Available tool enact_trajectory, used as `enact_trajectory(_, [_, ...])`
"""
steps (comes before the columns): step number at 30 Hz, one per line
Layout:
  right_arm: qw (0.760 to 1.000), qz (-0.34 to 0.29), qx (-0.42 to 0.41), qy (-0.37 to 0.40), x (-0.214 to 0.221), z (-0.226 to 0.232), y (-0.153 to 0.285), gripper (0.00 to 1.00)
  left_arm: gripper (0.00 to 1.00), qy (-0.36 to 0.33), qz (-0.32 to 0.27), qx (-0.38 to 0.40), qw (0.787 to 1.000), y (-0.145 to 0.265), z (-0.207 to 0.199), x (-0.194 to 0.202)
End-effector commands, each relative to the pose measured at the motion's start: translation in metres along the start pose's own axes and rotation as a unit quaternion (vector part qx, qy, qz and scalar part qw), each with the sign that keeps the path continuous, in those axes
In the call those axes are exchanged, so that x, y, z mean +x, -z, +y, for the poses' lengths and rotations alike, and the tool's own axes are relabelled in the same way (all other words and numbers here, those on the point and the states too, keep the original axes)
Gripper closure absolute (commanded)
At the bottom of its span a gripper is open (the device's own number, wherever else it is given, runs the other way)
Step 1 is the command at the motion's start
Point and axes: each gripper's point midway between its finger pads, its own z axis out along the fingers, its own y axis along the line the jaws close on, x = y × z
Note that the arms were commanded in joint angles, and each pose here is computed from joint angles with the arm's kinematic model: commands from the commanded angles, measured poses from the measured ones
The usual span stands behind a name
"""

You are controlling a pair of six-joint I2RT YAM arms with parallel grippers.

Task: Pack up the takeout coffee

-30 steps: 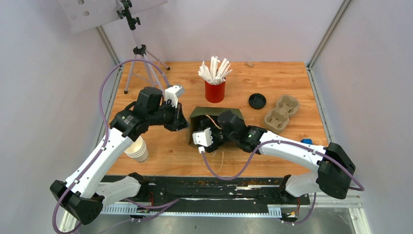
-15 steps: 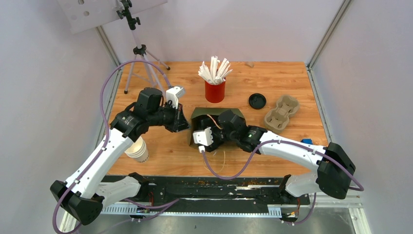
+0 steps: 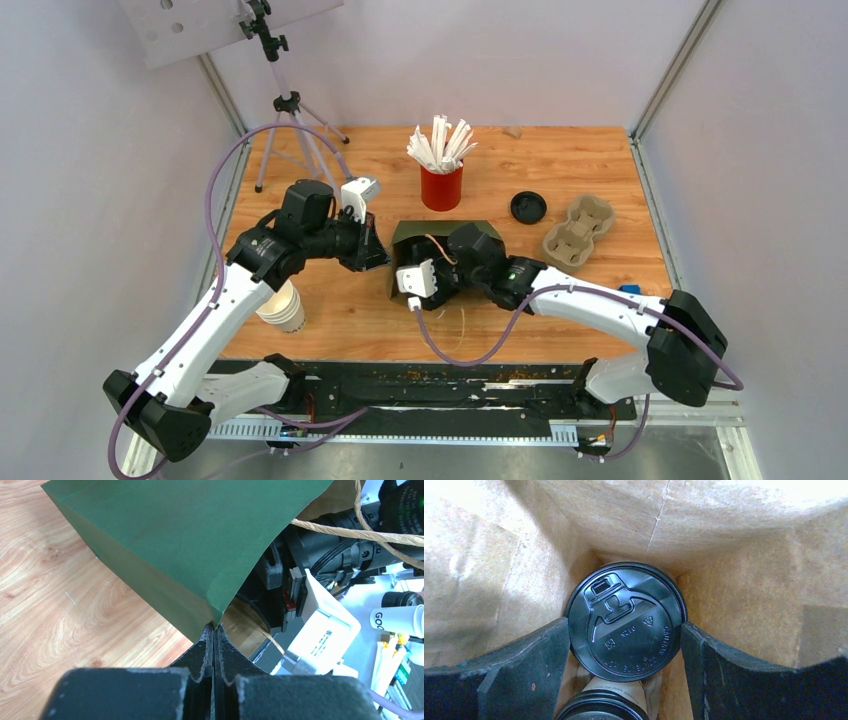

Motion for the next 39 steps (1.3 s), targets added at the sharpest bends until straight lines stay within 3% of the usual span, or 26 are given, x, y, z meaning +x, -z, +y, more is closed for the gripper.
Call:
enact_trajectory(1, [0.999, -0.017, 0.028, -0.005, -0.007, -0.023, -0.006, 0.41, 1.0, -0.018, -0.021, 0.019, 0.999, 0.002, -0.007, -0.01])
enact_trajectory(24, [0.998, -0.046, 0.035, 0.013, -0.027, -0.034, 0.005, 0.41, 1.0, -0.017, -0.022, 0.016, 0.999, 0.002, -0.006, -0.01])
enact_trajectory(39, [0.999, 0.008, 0.036, 0.03, -0.001, -0.029, -0.008, 0.41, 1.0, -0.014, -0.025, 0.019, 0.999, 0.004, -0.009, -0.011])
